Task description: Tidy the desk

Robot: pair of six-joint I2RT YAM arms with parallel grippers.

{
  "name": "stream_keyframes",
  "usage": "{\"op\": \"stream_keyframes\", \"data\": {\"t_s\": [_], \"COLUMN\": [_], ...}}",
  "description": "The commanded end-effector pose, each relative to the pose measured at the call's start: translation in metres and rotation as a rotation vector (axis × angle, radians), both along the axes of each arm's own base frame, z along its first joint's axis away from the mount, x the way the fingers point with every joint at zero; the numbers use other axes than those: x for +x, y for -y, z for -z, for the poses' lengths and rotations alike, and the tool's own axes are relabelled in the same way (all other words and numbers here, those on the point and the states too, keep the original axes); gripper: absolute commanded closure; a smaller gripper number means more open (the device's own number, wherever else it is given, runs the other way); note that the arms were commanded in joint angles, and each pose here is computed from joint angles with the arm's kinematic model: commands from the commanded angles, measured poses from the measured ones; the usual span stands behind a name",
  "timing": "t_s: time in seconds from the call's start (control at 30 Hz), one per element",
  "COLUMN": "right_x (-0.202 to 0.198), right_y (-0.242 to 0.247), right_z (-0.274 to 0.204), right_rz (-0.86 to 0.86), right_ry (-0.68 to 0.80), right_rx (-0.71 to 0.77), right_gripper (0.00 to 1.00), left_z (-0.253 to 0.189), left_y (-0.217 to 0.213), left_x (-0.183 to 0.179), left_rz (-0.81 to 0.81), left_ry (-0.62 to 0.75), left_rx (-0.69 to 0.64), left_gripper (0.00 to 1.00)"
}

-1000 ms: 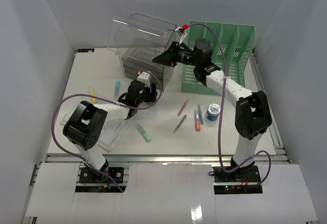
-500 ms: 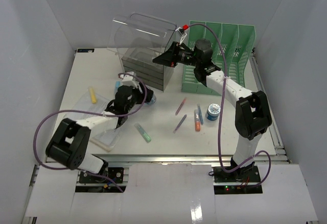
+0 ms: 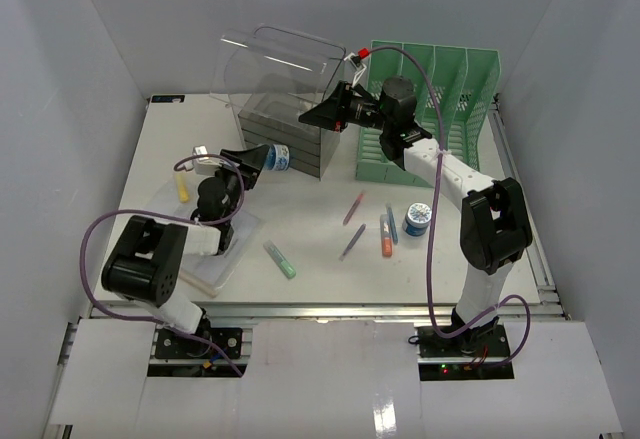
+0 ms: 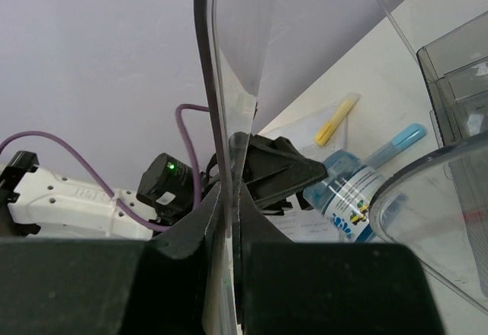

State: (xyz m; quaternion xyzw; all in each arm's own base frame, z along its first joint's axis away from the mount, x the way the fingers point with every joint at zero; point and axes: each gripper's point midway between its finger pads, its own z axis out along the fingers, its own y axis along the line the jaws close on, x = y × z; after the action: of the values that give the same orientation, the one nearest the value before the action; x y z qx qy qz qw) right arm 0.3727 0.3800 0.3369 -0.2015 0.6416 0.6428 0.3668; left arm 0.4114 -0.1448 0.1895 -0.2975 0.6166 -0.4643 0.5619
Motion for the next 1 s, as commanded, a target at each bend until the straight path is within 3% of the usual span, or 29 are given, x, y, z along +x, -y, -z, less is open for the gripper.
{"op": "stream_keyframes", "data": {"t_s": [0.0, 0.33, 0.97], "right_x": [-0.019, -0.020, -0.017], "right_y": [0.008, 0.008, 0.007], "right_z": [-0.043, -0.041, -0.033], "right_rz": [-0.026, -0.029, -0.022], "right_ry": [0.091, 0.081, 0.060], "right_rx": [0.068, 0.070, 0.064], "right_gripper": [0.92, 0.92, 0.92], "left_z": [-0.091, -0.127, -0.164], "left_y": [0.000, -0.003, -0.001], "left_x": [0.007, 0.030, 0.036], "left_rz": [0.047, 0.071, 0.143], "left_ry": [0.291, 0.453, 0.589], "left_rx": [-0.280, -0.382, -0.491], "left_gripper": [1.00, 1.00, 1.00]}}
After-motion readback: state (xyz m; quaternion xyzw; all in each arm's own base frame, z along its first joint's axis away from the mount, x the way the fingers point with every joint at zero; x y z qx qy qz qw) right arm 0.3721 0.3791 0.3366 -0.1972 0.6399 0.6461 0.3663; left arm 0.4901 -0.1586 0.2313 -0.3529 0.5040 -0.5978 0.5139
